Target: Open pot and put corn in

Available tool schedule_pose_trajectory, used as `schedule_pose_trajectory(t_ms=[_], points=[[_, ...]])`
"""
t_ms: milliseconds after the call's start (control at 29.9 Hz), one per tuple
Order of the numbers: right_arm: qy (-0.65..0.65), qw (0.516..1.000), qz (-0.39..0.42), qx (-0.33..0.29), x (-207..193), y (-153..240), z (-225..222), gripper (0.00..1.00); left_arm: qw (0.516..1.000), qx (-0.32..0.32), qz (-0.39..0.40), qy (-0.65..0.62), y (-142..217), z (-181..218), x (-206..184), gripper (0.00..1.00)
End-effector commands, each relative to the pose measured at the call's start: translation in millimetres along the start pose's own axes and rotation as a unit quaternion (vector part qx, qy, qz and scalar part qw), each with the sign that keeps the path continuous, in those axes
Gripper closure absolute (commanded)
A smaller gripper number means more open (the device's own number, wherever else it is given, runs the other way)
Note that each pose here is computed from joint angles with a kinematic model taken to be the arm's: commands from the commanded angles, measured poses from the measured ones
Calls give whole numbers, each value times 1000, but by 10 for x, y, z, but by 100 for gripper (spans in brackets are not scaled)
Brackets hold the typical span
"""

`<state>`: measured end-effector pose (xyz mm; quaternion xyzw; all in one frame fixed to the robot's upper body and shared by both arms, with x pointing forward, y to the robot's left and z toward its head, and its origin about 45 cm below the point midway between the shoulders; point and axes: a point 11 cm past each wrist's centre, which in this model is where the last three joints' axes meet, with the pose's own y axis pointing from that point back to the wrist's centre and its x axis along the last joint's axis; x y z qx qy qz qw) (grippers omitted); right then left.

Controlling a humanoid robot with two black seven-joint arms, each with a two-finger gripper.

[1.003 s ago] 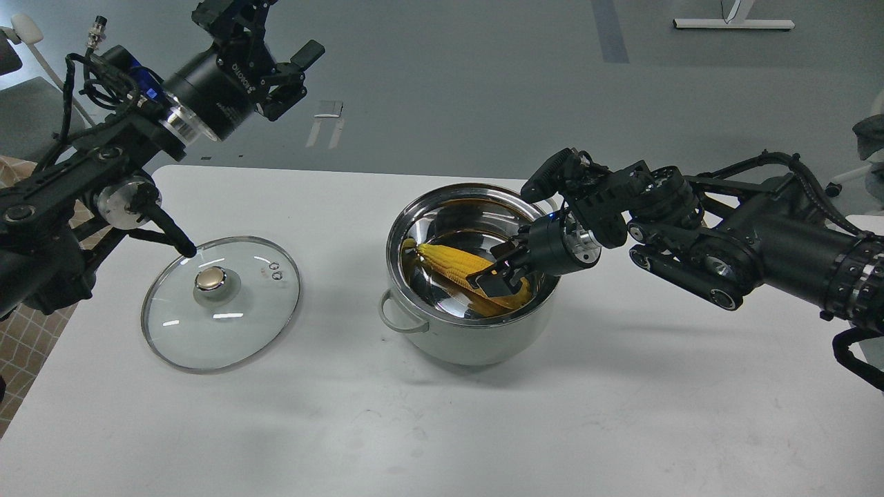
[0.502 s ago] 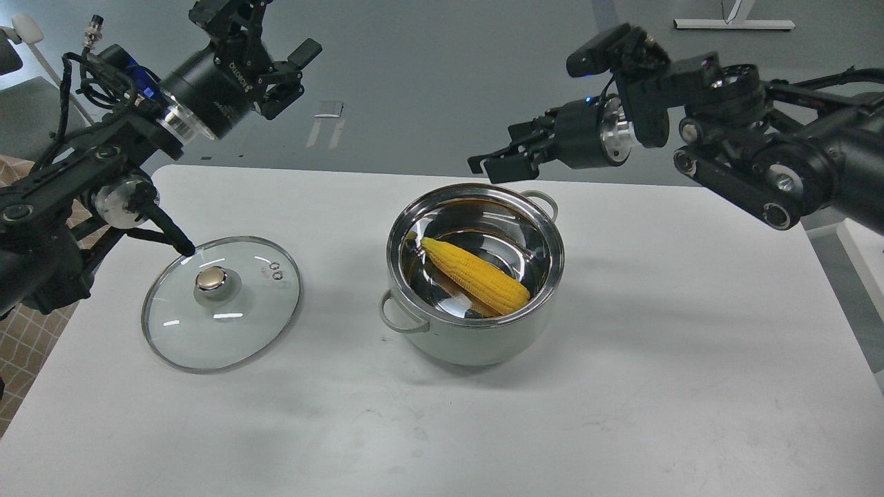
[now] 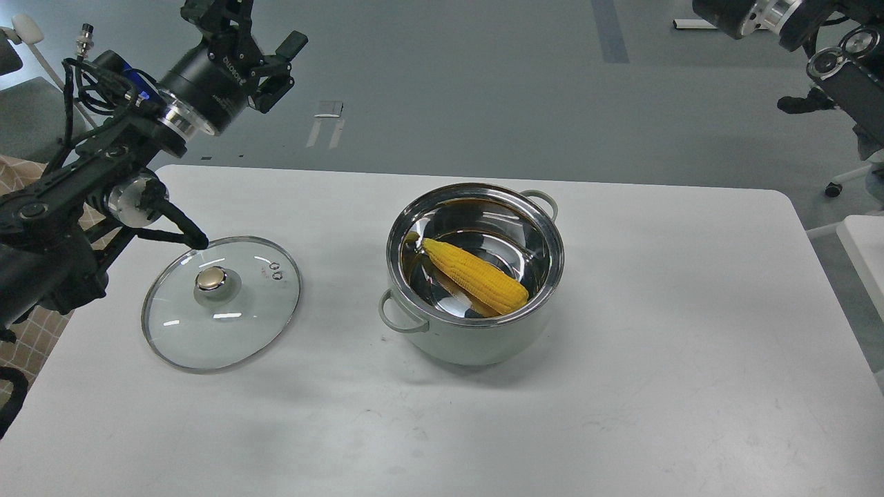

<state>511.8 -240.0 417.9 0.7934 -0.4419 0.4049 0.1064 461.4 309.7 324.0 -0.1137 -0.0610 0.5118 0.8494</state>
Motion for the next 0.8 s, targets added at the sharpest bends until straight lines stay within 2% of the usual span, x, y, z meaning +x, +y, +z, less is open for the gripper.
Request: schedule_pose_trajectory(t_ms=[0,134,535,769], points=[[-116,989,93,-6,57,170,225,0,1000,10,16,13,-10,-160,59,2],[-282,946,161,-19,-223,376,576,0,998,27,3,55,-5,-429,6,3],[-452,879,143,-47,-1080,817,1119,0,991,67,36,108,81,-1021,-134,3],[-470,869,149,-48,-1190,854,1154,0,990,72,37,113,112,-1077,-163,2]])
